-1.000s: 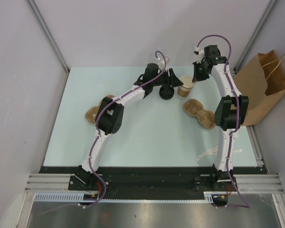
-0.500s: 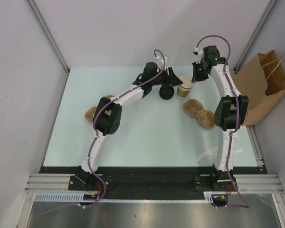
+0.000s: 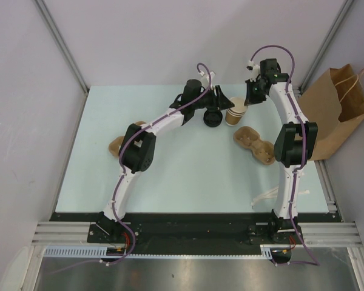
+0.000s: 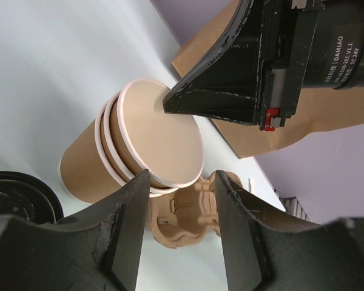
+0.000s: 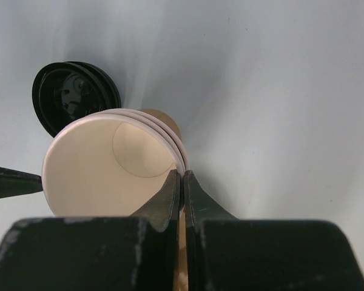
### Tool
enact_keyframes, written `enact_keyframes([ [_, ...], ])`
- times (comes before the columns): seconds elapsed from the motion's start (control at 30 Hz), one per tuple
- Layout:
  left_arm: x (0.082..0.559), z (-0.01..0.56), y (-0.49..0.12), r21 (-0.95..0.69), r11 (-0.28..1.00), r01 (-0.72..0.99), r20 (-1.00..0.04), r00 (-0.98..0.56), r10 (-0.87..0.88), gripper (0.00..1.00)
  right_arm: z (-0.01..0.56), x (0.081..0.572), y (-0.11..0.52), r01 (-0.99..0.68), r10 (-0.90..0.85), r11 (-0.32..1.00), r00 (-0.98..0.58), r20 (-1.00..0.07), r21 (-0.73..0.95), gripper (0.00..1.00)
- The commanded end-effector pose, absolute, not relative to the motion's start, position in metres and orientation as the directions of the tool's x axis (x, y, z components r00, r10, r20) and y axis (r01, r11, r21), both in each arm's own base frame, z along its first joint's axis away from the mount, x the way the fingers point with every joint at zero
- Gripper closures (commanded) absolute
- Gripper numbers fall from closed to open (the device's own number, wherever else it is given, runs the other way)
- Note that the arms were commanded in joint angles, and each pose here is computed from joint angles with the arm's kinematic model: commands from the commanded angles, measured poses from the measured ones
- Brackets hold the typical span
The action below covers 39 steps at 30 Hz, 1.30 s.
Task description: Pack the takeout coffee
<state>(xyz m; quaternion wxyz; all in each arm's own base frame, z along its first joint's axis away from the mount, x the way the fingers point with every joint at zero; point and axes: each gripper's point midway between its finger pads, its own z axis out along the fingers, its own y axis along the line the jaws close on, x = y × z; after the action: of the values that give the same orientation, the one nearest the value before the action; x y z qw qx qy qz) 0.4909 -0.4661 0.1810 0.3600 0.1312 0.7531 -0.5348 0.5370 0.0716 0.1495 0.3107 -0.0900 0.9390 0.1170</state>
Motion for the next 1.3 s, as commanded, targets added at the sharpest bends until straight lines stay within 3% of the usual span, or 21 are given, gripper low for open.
enact_keyframes([
  [0.0,0.489,0.217,-0.477,-0.703,0.329,0.630,-0.707,-0.671,-0.223,0.48,0.193,0.538,0.077,-0.257,-0.072,0.950,-0.733,-0.676,0.178,1.00],
  [0.57,0.491,0.207,-0.485,-0.770,0.250,0.586,-0.637,-0.716,-0.284,0.46,0.191,0.530,0.085,-0.231,0.058,0.892,-0.794,-0.605,0.388,1.00],
  [0.8,0.497,0.184,-0.484,-0.756,0.335,0.563,-0.648,-0.718,-0.255,0.52,0.196,0.531,0.085,-0.240,0.057,0.890,-0.784,-0.618,0.388,1.00],
  [1.27,0.501,0.161,-0.483,-0.713,0.472,0.520,-0.662,-0.721,-0.206,0.57,0.190,0.527,0.089,-0.282,-0.009,0.901,-0.772,-0.636,0.329,1.00],
])
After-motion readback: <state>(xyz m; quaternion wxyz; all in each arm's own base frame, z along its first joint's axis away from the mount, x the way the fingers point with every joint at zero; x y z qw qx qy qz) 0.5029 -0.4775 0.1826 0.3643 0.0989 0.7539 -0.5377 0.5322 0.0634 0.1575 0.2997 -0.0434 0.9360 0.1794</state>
